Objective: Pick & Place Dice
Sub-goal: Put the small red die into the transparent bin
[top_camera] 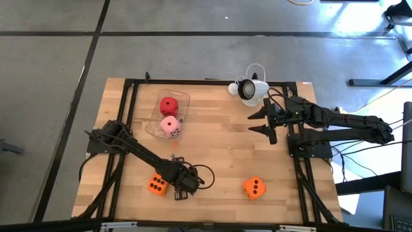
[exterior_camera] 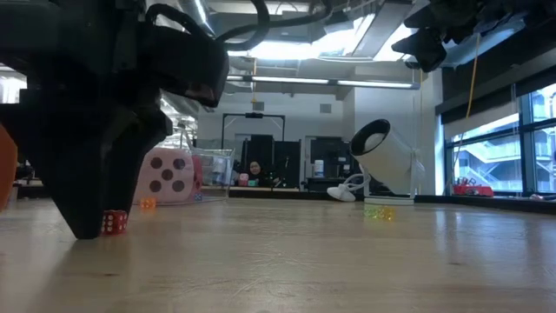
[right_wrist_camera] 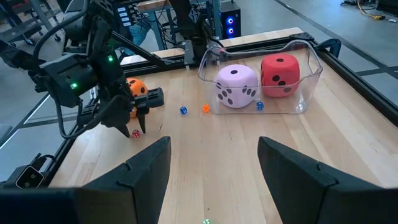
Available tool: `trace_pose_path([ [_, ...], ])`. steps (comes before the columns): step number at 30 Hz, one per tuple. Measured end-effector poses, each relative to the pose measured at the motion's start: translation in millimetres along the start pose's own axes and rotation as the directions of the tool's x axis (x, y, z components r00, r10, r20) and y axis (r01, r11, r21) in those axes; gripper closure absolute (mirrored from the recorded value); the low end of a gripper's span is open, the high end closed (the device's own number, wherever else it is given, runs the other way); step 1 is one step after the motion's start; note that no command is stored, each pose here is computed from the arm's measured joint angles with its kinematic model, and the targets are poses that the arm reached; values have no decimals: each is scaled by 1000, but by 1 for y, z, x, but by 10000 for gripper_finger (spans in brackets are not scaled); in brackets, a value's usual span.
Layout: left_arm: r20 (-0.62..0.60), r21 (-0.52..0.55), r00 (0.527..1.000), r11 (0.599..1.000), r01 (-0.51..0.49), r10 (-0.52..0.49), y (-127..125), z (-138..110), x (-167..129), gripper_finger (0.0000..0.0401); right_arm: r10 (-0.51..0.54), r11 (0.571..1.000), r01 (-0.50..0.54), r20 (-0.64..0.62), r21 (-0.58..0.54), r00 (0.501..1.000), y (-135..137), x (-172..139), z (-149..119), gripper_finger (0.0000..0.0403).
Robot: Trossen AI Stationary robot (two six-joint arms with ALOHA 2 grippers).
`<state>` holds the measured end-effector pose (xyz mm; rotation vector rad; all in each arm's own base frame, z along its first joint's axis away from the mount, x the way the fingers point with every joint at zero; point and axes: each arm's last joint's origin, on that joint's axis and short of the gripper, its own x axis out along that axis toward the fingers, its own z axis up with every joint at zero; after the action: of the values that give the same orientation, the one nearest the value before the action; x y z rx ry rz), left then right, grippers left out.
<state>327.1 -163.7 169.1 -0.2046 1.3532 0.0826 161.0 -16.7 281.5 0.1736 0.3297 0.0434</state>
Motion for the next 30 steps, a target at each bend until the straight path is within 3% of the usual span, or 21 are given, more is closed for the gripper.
trace_pose_path([
  [9, 10, 0, 1000, 1000, -1, 1, 0, 0, 1, 225, 0, 1000, 0, 0, 0, 1000, 0, 0, 0, 160],
  [24, 27, -18, 1000, 1000, 8, -8, 3, 2, -3, 377, -1, 1000, 1, 0, 0, 1000, 0, 0, 0, 160],
  [30, 136, -50, 991, 999, -7, 13, 11, 13, -28, 381, -3, 1000, 3, 1, 0, 1000, 0, 0, 0, 160],
])
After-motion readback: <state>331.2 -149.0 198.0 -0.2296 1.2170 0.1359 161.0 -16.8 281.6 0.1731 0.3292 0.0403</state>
